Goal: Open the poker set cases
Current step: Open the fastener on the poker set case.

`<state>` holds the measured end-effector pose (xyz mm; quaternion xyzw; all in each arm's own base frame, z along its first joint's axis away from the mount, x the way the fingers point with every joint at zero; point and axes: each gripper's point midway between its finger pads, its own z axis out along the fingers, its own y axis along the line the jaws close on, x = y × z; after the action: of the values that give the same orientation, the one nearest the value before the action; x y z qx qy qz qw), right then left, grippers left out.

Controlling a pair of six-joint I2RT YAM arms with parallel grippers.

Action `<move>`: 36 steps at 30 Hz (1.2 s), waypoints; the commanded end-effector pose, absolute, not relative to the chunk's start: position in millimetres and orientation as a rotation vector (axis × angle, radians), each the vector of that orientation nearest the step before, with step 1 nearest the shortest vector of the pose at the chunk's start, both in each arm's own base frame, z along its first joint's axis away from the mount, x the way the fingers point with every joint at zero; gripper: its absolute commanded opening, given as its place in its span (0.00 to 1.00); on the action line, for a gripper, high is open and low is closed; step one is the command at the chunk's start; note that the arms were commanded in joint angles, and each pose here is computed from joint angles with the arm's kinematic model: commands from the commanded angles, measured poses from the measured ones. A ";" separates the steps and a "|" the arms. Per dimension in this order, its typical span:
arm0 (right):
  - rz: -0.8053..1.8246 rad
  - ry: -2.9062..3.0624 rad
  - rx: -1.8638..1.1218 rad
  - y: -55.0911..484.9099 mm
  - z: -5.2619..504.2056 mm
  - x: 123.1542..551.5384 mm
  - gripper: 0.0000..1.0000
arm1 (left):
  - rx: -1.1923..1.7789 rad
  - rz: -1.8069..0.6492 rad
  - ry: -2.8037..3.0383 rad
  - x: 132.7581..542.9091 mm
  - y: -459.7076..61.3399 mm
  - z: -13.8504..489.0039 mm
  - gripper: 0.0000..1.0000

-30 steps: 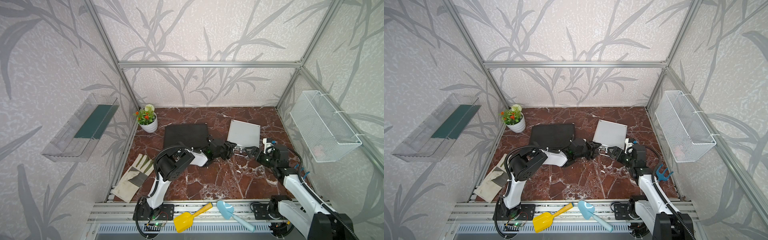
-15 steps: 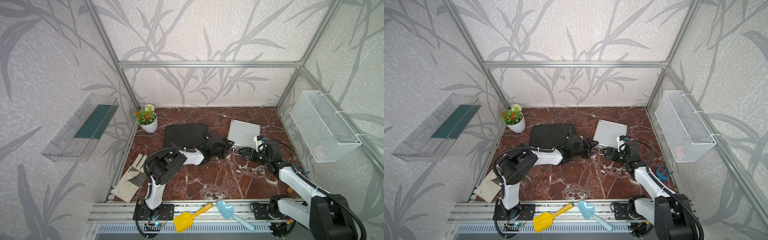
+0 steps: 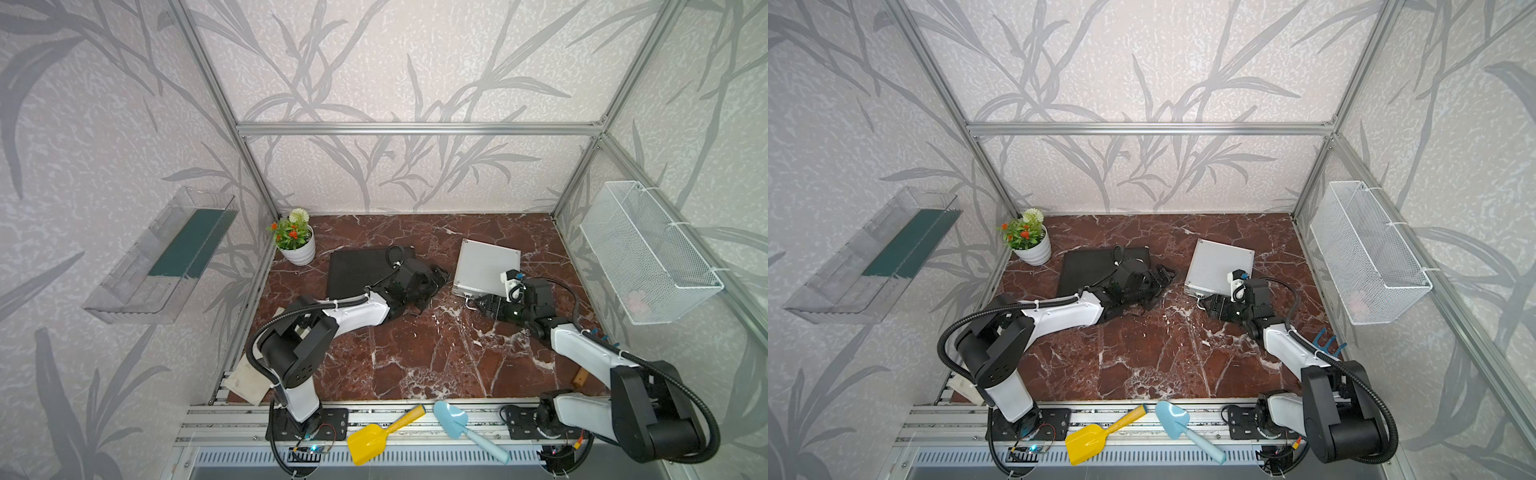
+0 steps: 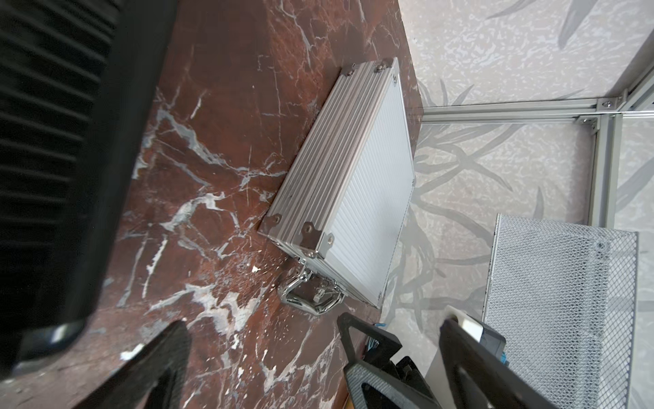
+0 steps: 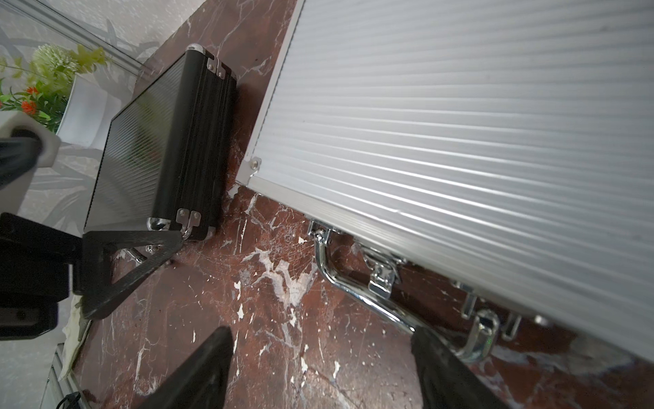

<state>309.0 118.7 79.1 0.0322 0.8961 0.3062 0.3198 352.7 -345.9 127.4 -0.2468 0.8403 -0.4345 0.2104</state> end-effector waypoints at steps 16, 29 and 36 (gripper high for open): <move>0.801 2.321 0.008 130.0 81.2 337.8 0.80 | -0.585 -1.040 2.348 361.5 -323.7 136.6 1.00; 0.822 2.325 -0.046 139.5 78.4 339.7 0.80 | -0.598 -1.053 2.351 362.3 -323.5 135.0 0.99; 0.797 2.327 -0.102 145.1 83.0 334.5 0.80 | -0.607 -1.065 2.353 362.1 -323.9 133.6 1.00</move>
<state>328.8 137.3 65.4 -0.0101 0.9001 0.3031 0.3128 359.6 -329.0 127.2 -0.2203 0.8630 -0.3904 0.2329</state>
